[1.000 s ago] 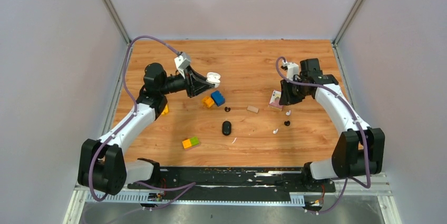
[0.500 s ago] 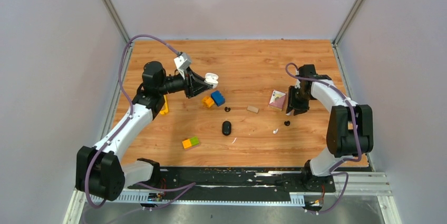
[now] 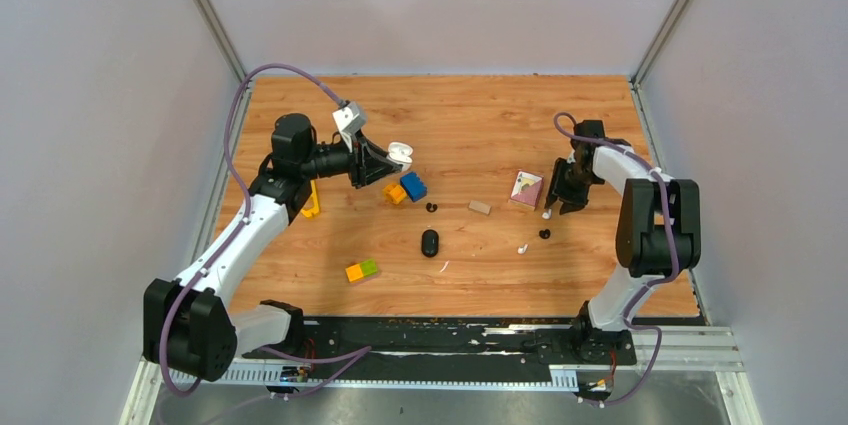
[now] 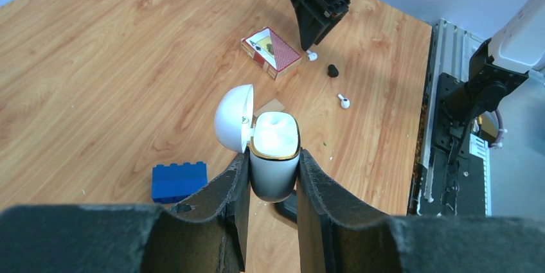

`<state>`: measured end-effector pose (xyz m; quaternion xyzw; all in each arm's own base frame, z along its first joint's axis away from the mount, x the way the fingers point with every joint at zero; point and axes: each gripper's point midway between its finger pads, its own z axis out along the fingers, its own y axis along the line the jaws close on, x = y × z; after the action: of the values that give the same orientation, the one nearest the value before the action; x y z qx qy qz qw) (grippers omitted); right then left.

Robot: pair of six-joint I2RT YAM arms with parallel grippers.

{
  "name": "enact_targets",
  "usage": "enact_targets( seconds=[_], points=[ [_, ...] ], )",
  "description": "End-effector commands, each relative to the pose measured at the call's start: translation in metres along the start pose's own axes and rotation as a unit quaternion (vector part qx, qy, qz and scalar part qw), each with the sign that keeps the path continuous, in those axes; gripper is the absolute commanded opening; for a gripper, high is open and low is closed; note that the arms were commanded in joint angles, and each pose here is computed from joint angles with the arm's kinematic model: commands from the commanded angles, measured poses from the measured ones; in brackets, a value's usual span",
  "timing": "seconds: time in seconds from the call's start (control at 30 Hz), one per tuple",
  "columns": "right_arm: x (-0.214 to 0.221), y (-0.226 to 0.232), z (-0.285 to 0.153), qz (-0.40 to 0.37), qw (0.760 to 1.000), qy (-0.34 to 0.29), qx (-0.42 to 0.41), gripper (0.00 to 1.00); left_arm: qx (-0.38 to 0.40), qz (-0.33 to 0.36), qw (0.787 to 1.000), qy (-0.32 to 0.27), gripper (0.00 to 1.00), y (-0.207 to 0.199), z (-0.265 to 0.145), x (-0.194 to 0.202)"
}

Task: Insert the wireless bluetooth earbuds into the charging case
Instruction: Pick up the left earbud from the center of the board.

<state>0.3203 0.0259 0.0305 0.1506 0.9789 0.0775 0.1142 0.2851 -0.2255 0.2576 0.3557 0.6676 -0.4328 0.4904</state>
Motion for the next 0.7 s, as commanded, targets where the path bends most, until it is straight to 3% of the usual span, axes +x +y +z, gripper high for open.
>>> enact_targets(
  seconds=[0.0,0.67],
  points=[
    [-0.019,0.010,0.001,0.004,1.000,-0.021,-0.019,0.40,-0.001,0.036,0.999,-0.018,0.00,-0.004,-0.004,-0.022],
    [0.019,-0.015,0.003,-0.063,0.997,0.021,0.027,0.41,-0.008,0.032,0.999,-0.027,0.00,-0.004,-0.005,-0.020]
  ],
)
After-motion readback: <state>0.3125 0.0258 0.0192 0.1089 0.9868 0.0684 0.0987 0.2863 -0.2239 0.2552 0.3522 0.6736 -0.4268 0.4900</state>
